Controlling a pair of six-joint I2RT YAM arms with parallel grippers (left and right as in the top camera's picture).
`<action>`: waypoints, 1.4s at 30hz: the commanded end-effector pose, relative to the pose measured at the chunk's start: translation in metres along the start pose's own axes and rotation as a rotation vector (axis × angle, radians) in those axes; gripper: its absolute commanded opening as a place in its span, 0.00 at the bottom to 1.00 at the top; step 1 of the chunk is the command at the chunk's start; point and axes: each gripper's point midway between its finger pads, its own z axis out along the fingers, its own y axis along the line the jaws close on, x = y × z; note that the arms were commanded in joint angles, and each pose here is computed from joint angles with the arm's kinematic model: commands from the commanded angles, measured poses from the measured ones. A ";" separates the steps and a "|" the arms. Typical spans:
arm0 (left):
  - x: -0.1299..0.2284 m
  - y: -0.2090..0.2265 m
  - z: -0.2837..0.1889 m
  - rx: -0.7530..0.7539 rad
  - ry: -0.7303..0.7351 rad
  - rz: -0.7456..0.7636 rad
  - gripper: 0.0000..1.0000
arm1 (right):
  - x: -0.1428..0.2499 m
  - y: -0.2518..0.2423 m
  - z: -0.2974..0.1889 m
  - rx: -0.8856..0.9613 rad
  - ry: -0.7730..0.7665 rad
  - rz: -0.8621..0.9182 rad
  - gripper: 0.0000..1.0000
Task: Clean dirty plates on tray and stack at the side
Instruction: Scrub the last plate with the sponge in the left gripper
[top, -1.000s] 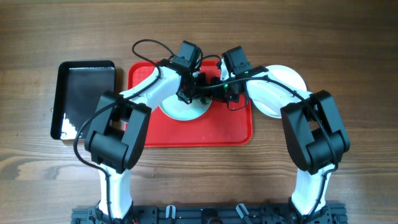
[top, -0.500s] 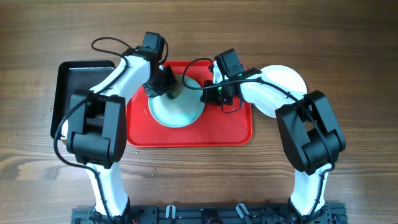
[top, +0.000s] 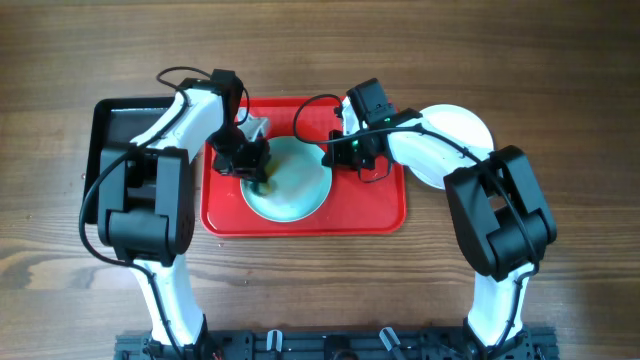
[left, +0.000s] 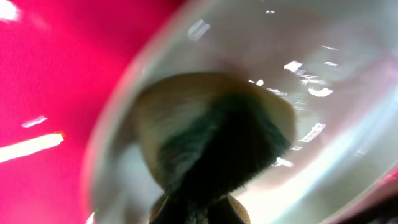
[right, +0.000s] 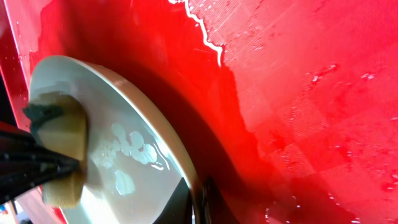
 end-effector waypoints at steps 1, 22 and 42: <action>0.010 -0.041 0.032 0.145 0.067 0.123 0.04 | 0.004 -0.020 0.009 0.059 0.010 0.061 0.04; -0.055 0.087 -0.014 -0.675 -0.480 -0.665 0.04 | 0.004 -0.020 0.009 0.060 0.009 0.061 0.04; 0.009 -0.072 0.026 0.316 0.072 -0.024 0.04 | 0.004 -0.021 0.009 0.062 0.008 0.061 0.04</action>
